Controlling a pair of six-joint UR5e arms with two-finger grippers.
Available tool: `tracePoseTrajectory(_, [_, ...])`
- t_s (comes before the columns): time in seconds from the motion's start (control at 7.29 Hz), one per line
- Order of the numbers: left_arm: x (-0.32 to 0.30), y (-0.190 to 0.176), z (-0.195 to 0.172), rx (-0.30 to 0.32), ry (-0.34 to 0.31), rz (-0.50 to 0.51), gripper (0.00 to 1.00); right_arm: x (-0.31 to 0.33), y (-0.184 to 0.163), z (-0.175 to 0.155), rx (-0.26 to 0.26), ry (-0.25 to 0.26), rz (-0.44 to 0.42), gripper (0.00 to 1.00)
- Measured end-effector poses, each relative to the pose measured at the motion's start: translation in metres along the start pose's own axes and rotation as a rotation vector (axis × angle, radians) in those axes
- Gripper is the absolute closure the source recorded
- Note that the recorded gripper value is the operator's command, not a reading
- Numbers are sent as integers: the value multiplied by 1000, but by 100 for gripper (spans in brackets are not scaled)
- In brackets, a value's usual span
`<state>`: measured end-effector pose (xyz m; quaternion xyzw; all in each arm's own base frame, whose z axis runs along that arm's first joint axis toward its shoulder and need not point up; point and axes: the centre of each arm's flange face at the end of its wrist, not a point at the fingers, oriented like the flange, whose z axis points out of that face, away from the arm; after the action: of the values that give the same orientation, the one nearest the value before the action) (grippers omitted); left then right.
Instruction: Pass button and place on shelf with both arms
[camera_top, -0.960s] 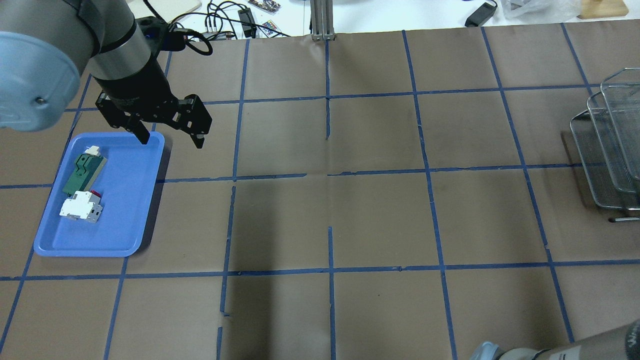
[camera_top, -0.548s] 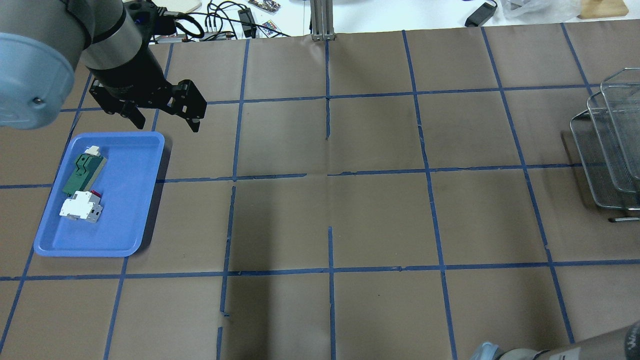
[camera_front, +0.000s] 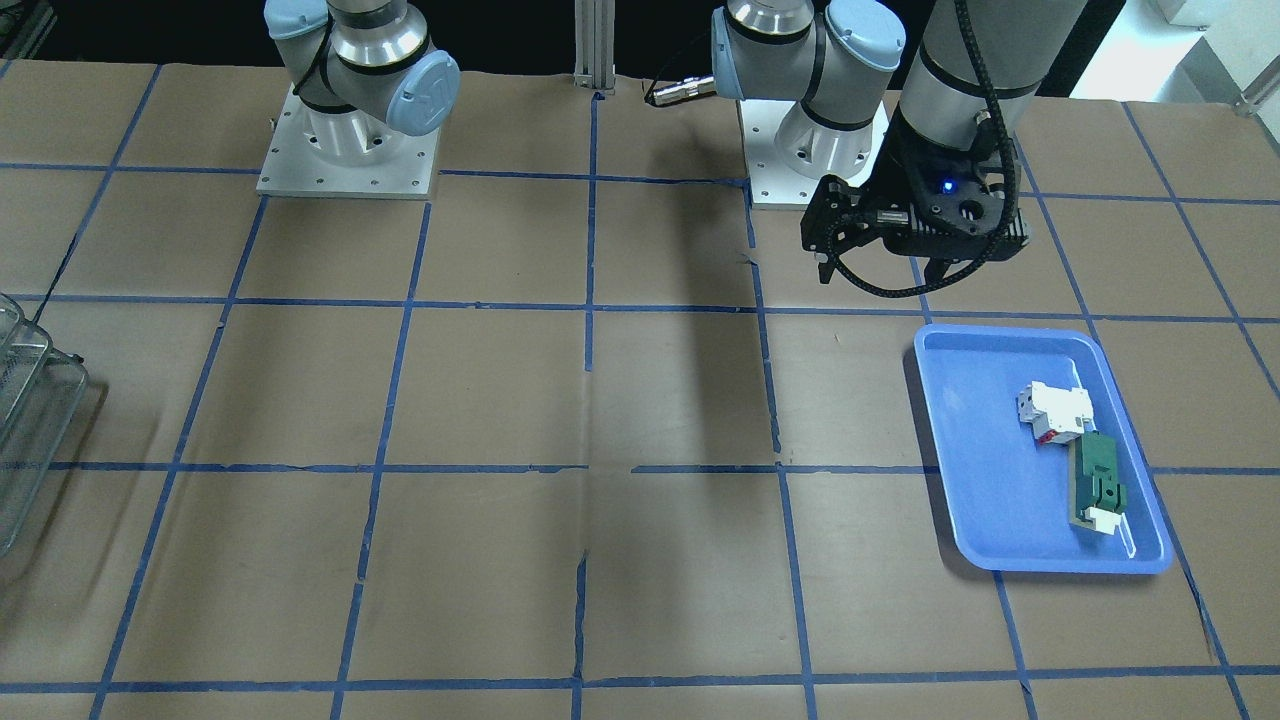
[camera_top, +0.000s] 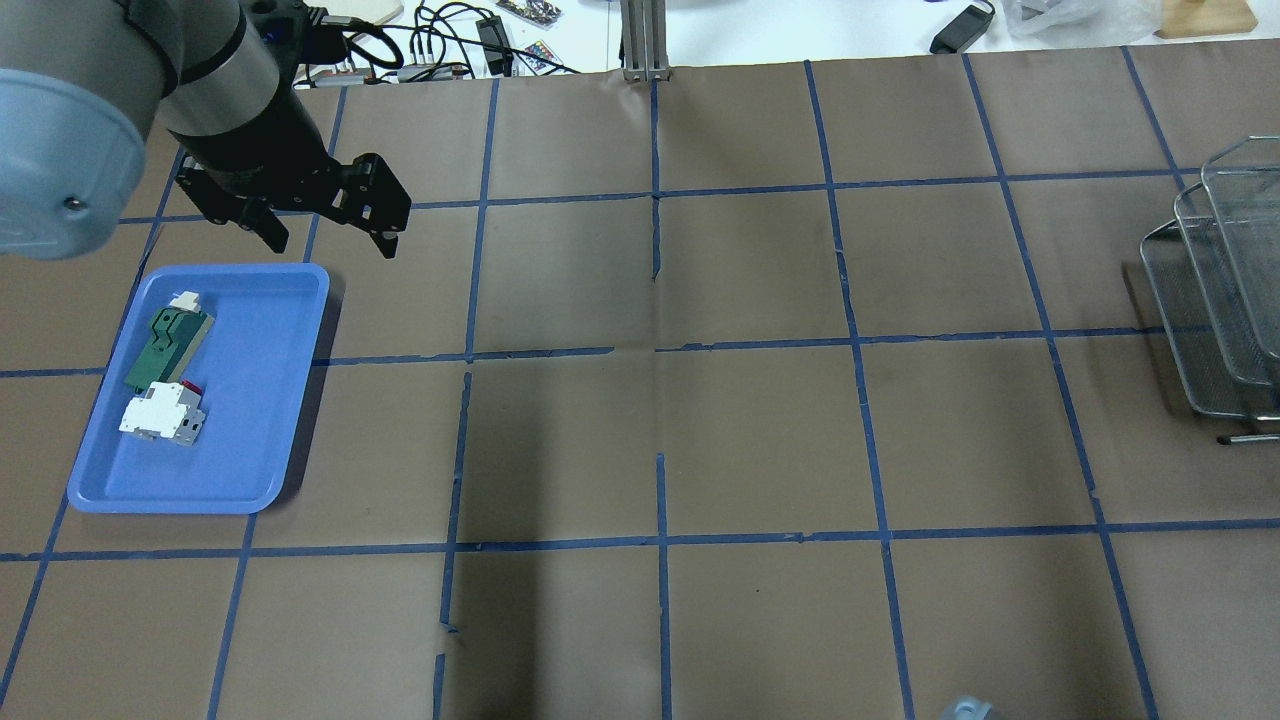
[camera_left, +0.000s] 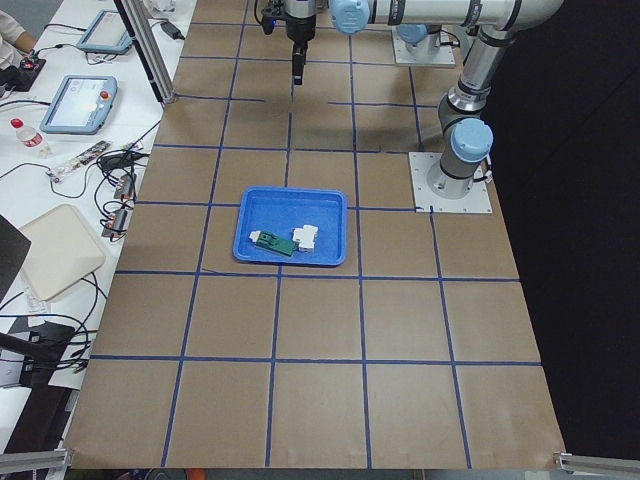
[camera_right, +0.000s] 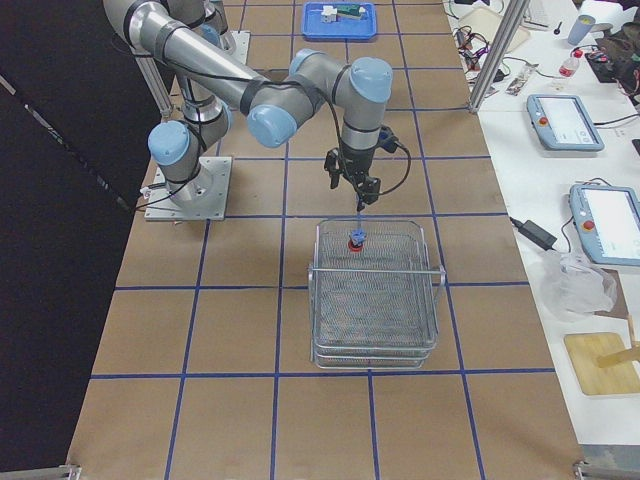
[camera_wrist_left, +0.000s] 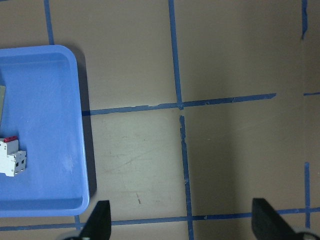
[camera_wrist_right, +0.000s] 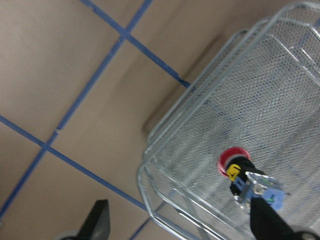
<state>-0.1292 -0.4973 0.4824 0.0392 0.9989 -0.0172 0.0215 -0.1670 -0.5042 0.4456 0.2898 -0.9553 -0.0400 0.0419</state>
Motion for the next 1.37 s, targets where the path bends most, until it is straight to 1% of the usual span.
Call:
tracePoseTrajectory(0.27, [-1, 0, 0, 1, -1, 1, 0, -99, -57, -32, 37, -24, 210, 0])
tracePoseTrajectory(0.41, [-1, 0, -1, 1, -3, 1, 0, -154, -78, -41, 50, -34, 317, 0])
tracePoseTrajectory(0.55, [-1, 0, -1, 2, -3, 1, 0, -207, -91, -46, 56, -42, 411, 0])
tracePoseTrajectory(0.69, [-1, 0, -1, 2, -3, 1, 0, -251, -98, -47, 56, -47, 477, 0])
tracePoseTrajectory(0.82, [-1, -1, -1, 2, -4, 2, 0, -280, -95, -50, 53, -62, 513, 0])
tracePoseTrajectory(0.96, [-1, -1, -1, 3, -4, 2, 0, -295, -83, -57, 50, -81, 536, 0])
tracePoseTrajectory(1.1, [-1, -1, -1, 3, -4, 2, 0, -297, -71, -63, 51, -88, 559, 0])
tracePoseTrajectory(1.37, [-1, -1, -1, 2, -4, 4, 0, -291, -61, -66, 50, -99, 594, 0])
